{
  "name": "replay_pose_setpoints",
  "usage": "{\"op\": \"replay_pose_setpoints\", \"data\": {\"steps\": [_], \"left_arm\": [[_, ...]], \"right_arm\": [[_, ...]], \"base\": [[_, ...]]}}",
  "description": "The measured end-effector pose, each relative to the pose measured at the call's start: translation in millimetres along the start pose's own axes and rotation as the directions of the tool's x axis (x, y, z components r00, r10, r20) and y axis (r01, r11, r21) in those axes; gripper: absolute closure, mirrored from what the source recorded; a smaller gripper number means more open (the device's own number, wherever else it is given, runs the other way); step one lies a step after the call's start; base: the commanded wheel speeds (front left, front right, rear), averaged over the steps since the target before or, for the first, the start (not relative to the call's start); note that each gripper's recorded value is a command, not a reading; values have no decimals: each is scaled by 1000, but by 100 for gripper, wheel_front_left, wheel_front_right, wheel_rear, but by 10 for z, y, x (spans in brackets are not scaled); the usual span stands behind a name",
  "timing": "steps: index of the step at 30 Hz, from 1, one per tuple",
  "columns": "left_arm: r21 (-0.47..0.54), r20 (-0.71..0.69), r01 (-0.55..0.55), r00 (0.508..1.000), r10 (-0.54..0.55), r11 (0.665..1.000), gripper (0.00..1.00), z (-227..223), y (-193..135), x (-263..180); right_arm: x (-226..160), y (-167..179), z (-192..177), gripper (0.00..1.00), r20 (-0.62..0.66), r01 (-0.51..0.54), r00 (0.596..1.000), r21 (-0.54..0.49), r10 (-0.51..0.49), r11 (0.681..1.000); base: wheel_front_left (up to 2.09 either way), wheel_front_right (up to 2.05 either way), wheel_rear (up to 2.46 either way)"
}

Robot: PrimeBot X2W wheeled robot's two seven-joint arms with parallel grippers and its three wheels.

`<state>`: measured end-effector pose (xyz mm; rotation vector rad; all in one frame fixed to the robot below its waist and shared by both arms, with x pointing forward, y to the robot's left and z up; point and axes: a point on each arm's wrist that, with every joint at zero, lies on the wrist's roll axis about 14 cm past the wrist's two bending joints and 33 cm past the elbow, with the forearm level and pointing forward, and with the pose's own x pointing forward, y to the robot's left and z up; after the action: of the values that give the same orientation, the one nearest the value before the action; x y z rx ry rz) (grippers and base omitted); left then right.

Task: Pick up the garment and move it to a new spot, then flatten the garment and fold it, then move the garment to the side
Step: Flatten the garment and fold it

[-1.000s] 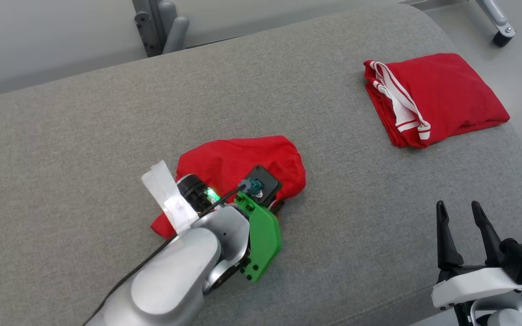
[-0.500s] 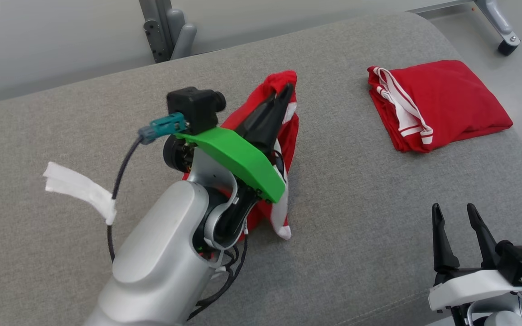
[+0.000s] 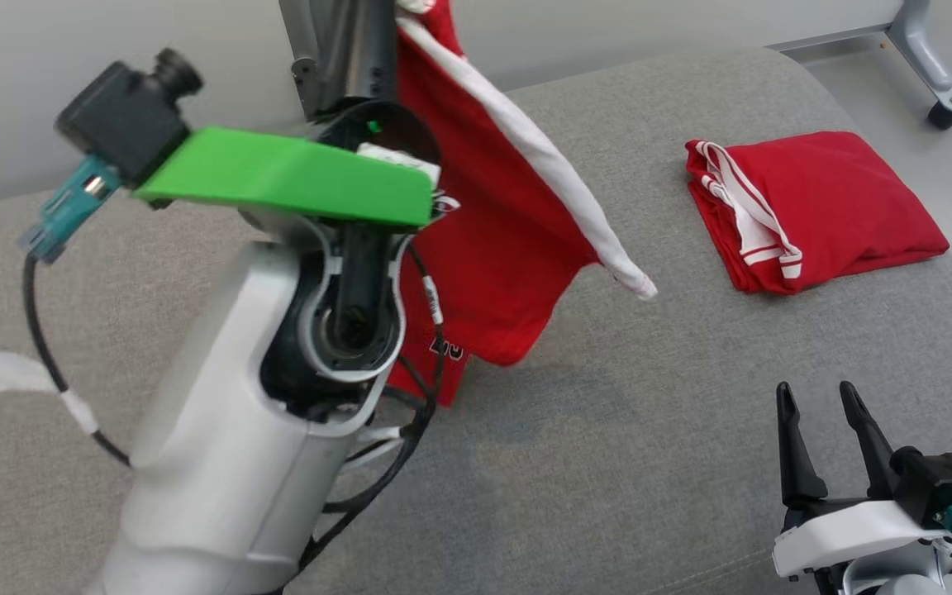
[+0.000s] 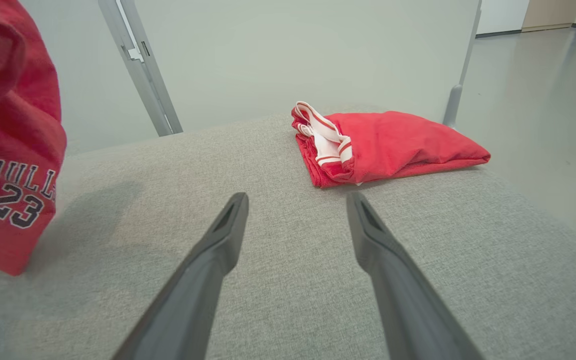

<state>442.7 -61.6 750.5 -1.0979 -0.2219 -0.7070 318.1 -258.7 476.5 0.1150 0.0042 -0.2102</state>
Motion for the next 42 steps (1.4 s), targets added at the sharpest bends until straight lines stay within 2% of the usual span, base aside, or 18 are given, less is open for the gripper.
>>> {"op": "replay_pose_setpoints", "data": {"steps": [2,4,8,11,12,14,15,21,24,27,31,32,33,34,38,42], "left_arm": [[-26,37,-43,998,44,999,100,104,130,-102],[-42,21,-141,990,142,989,100,15,442,-319],[-53,-7,-324,946,324,945,100,-126,1026,-839],[-48,-31,-480,877,479,876,100,-219,1500,-1343],[-51,-31,-573,819,572,818,100,-216,1779,-1662],[-37,-24,-626,780,625,779,100,-196,1965,-1899],[-44,-8,-673,740,673,739,100,-137,2124,-2091],[-27,37,-753,656,754,657,100,20,2429,-2468],[-33,26,-796,603,797,604,100,-7,2554,-2659],[-37,2,-816,577,817,577,100,-81,2612,-2771],[-40,-23,-818,575,818,574,52,-164,2621,-2801],[-43,-25,-817,576,817,574,28,-169,2624,-2795],[-42,-25,-817,576,817,575,9,-166,2630,-2791],[-35,-20,-814,580,814,580,0,-153,2632,-2778],[27,4,-794,608,794,608,0,-83,2589,-2724],[135,55,-765,640,766,630,0,67,2496,-2725]], "right_arm": [[-5,16,9,0,3,-5,1000,2,5,1000],[-10,14,13,0,5,-4,1000,3,4,1000],[-36,-12,-31,0,-9,3,1000,2,-3,1000],[-41,-12,-75,0,-24,3,1000,1,-3,1000],[-18,19,-89,0,-28,-7,1000,1,7,1000],[8,62,-109,0,-34,-20,999,0,20,1000],[35,109,-127,0,-39,-35,999,-3,35,999],[129,252,-154,0,-46,-80,996,-11,80,997],[163,313,-164,0,-48,-99,994,-13,98,995],[177,349,-179,0,-52,-110,993,-13,109,994],[188,375,-197,0,-58,-119,991,-17,117,993],[191,378,-203,0,-60,-120,991,-20,118,993],[195,379,-209,0,-62,-120,991,-20,119,993],[202,386,-219,0,-65,-122,991,-20,121,992],[222,394,-214,0,-63,-126,990,-30,124,992],[239,387,-195,0,-57,-126,991,-35,124,991]], "base": [[0,0,0],[0,0,0],[0,0,0],[0,0,0],[0,0,0],[0,0,0],[0,0,0],[0,0,0],[0,0,0],[0,0,0],[0,0,0],[0,0,0],[0,0,0],[0,0,0],[0,0,0],[0,0,0]]}}
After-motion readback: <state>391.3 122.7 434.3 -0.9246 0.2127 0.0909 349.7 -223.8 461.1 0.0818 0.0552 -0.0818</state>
